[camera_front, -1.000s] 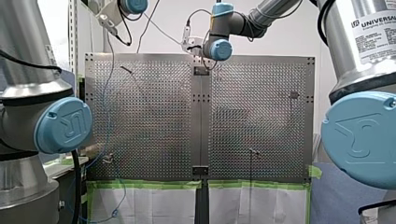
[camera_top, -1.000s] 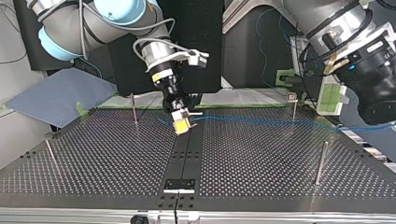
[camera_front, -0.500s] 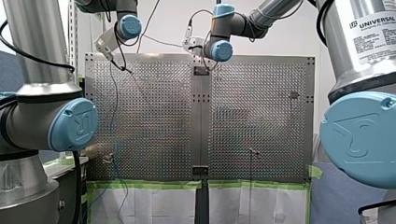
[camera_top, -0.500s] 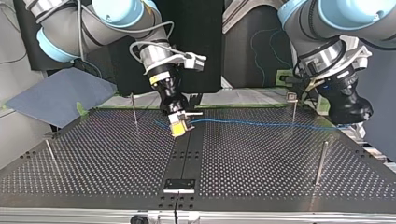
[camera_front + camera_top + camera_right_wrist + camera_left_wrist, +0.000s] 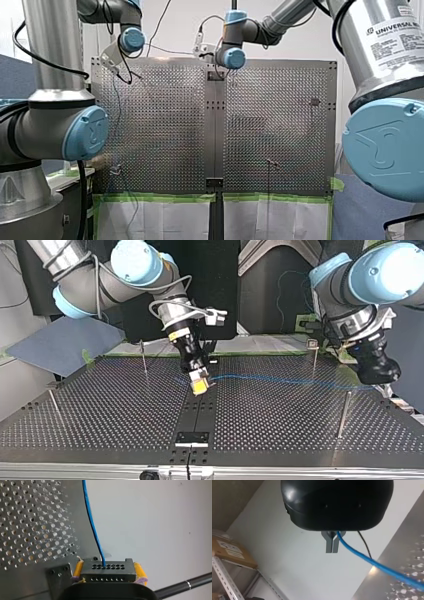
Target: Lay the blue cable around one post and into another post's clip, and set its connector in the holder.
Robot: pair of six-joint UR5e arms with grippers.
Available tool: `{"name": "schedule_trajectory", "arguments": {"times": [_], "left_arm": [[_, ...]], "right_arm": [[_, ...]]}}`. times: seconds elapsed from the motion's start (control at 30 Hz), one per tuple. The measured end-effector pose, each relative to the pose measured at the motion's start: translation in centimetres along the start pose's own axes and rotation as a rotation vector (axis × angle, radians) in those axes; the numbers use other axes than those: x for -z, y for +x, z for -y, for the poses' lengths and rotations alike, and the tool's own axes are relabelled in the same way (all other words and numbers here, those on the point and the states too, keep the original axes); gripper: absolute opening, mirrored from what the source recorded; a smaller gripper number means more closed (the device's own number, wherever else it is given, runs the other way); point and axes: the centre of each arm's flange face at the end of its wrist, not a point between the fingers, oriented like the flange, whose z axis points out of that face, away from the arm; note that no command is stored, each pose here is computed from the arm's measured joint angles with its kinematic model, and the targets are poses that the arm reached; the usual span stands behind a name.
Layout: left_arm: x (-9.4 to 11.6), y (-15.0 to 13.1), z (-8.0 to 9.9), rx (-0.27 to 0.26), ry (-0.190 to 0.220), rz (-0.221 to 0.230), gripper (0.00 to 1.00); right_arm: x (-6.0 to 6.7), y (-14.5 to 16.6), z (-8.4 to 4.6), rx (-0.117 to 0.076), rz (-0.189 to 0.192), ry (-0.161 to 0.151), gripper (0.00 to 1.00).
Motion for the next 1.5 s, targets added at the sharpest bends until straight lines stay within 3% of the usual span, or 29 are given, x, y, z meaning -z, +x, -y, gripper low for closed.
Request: {"name": "schedule_trajectory", "arguments": {"times": [0.3,0.5,0.67,0.8,1.0,1.23,1.5], "left_arm": [[-4.0,0.7,-1.8,0.065,0.007,0.005,0.00],[-6.5,0.7,-3.0,0.107,0.013,0.009,0.00],[-8.6,0.8,-4.3,0.126,0.020,0.014,0.00],[-10.6,0.9,-5.7,0.132,0.027,0.019,0.00],[-13.6,1.0,-7.6,0.119,0.030,0.020,0.00],[-16.4,1.3,-10.4,0.101,0.011,0.002,0.00],[-19.1,2.0,-14.4,0.036,-0.020,-0.030,0.00]], "right_arm": [[-2.0,-0.3,0.7,-0.001,-0.002,0.024,0.00],[-2.5,-0.8,1.2,-0.003,0.009,0.040,0.00],[-3.4,-2.1,1.9,-0.003,0.029,0.053,0.00],[-4.3,-2.2,2.5,-0.004,0.024,0.062,0.00],[-5.4,-2.2,3.2,-0.002,0.016,0.068,0.00],[-5.9,-4.2,4.0,0.001,0.035,0.069,0.00],[-6.4,-5.6,4.0,0.003,0.042,0.052,0.00]]}}
